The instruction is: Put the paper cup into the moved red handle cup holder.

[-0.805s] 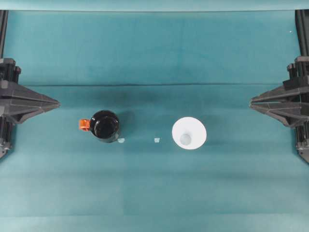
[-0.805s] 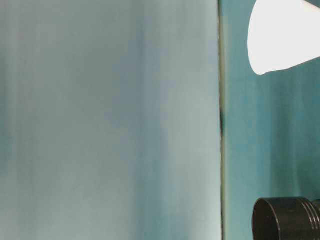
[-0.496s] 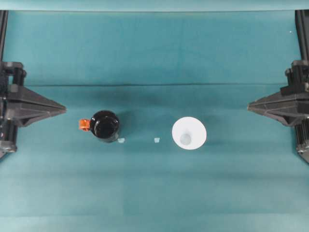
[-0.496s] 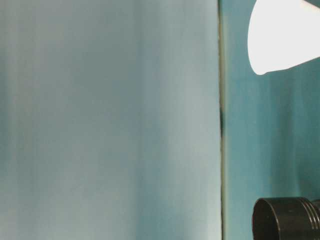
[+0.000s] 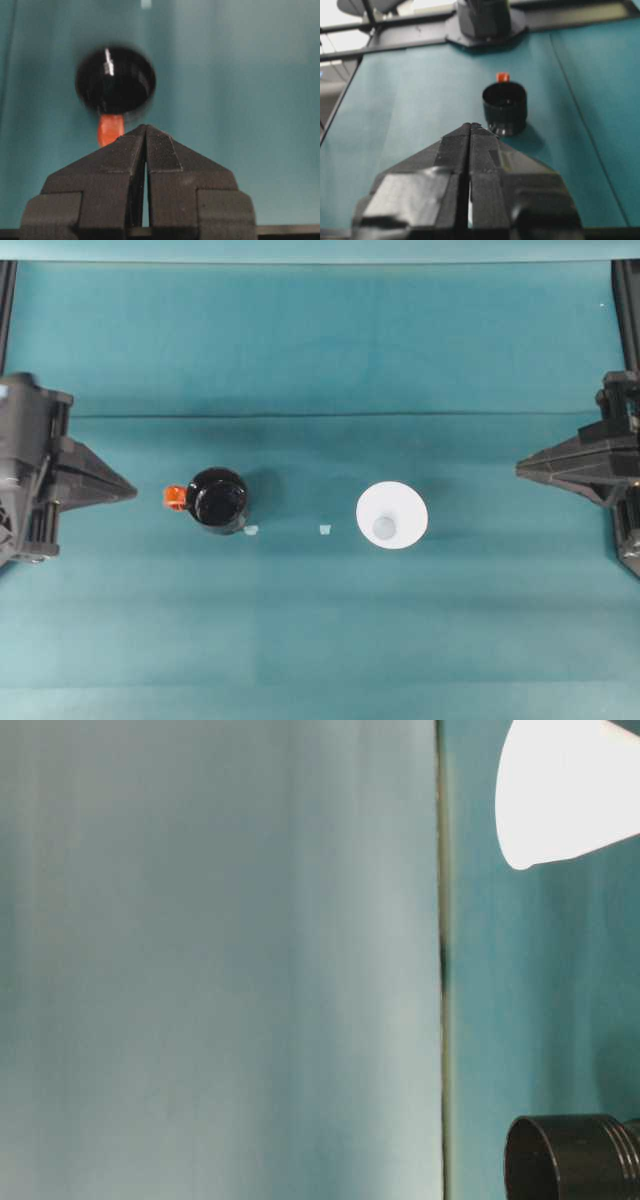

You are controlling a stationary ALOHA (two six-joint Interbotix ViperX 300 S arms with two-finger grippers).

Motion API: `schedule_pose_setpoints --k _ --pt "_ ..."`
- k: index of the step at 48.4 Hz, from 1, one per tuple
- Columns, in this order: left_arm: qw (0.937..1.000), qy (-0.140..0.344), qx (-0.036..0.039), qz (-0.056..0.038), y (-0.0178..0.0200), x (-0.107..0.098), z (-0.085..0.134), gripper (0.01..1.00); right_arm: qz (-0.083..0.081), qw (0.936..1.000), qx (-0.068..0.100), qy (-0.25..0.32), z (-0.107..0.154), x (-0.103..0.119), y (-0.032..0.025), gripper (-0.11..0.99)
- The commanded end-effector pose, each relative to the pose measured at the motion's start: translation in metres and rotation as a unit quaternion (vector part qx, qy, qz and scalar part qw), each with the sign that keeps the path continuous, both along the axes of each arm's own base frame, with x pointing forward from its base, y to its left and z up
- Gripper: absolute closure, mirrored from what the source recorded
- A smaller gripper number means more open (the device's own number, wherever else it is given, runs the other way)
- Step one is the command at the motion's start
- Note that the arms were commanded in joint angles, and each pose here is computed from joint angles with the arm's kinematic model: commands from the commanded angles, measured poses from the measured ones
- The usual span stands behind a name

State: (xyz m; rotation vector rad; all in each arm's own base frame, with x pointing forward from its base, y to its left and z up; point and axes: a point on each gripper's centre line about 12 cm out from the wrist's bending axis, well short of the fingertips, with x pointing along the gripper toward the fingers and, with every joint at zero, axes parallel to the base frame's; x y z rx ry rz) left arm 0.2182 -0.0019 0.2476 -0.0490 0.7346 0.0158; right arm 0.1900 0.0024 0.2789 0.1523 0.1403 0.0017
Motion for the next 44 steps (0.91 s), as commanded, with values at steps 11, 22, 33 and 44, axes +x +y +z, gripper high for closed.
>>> schedule_pose_setpoints --k 11,22,33,44 --pt "0.9994 0.035 0.0067 0.0028 0.0027 0.012 -0.002 0.981 0.000 0.9999 0.012 -0.006 0.010 -0.001 0.0006 0.99" --pt "0.9985 0.053 0.0044 0.0106 0.0053 0.009 -0.005 0.981 0.000 0.9999 0.012 0.001 0.010 -0.003 0.0007 0.99" --pt "0.9976 0.067 0.0042 0.0154 0.0074 0.006 -0.008 0.981 0.001 0.9999 0.011 0.001 0.010 -0.003 0.0007 0.99" --pt "0.9975 0.068 0.0052 0.0158 0.0080 0.006 -0.009 0.977 0.000 0.9999 0.012 0.001 0.010 -0.003 0.0007 0.99"
